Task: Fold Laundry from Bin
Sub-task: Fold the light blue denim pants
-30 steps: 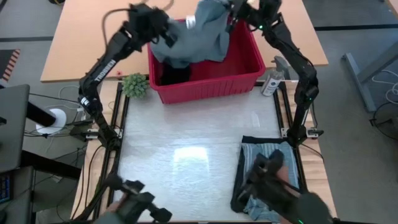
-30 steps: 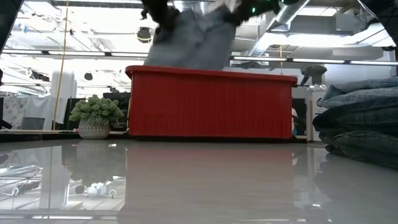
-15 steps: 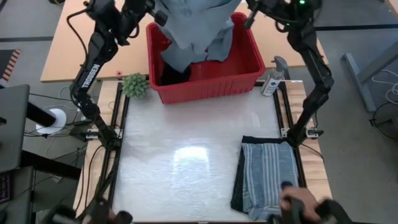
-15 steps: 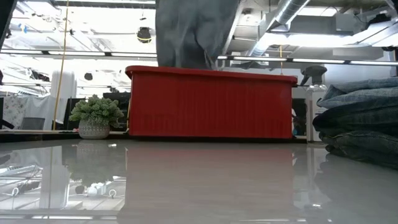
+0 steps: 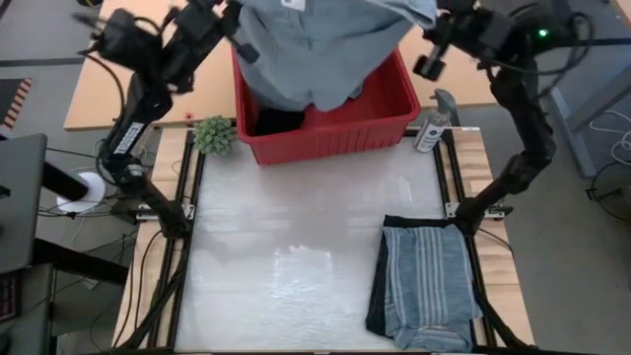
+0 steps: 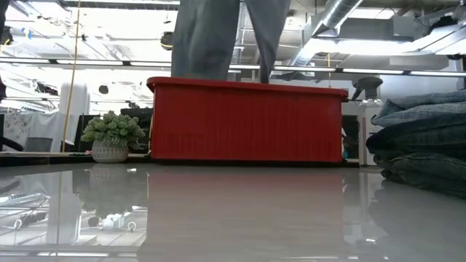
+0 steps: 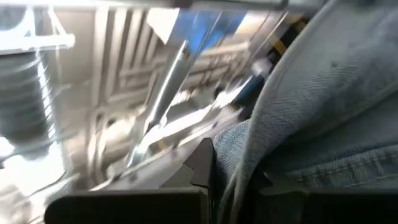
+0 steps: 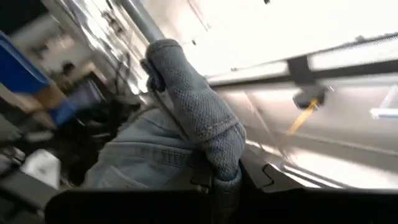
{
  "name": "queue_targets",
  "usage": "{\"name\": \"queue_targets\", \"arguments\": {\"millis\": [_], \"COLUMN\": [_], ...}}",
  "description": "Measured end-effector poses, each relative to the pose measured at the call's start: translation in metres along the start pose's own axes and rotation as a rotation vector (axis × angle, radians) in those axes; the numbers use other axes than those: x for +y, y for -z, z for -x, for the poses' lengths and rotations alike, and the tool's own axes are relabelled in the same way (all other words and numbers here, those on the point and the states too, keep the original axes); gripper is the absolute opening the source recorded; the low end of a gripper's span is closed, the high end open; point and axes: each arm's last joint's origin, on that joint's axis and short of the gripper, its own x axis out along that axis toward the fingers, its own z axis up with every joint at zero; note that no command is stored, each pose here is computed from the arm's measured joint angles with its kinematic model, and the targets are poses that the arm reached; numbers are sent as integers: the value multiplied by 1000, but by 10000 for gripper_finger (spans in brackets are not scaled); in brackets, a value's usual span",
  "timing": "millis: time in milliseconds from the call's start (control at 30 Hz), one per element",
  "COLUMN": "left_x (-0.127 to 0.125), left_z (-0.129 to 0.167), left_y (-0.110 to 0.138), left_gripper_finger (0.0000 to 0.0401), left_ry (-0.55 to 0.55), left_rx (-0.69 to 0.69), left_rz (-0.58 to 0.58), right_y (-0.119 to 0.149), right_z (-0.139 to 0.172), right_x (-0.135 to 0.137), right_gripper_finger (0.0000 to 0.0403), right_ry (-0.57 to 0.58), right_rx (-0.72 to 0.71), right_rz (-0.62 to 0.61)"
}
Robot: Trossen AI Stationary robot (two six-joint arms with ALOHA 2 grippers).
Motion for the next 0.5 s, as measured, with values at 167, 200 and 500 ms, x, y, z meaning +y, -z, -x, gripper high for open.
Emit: {"name": "queue_targets", "arguments": {"millis": [167, 200, 500], "left_x": [-2, -3, -42], "left_z": [22, 27, 76], "left_y": [-34, -39, -39], "left_gripper_finger": [12, 12, 12], "left_ry": [110, 158, 696], "left_rx": [-76, -73, 312], "left_rz": [158, 182, 386], "right_y": [-30, -34, -45], "right_z": [1, 2, 12], "right_x": [20, 25, 88], "right_gripper_finger": [51, 51, 51], "right_ry": [-124, -158, -605], "right_rx": [-71, -71, 171], "right_rz": [-99, -120, -538]}}
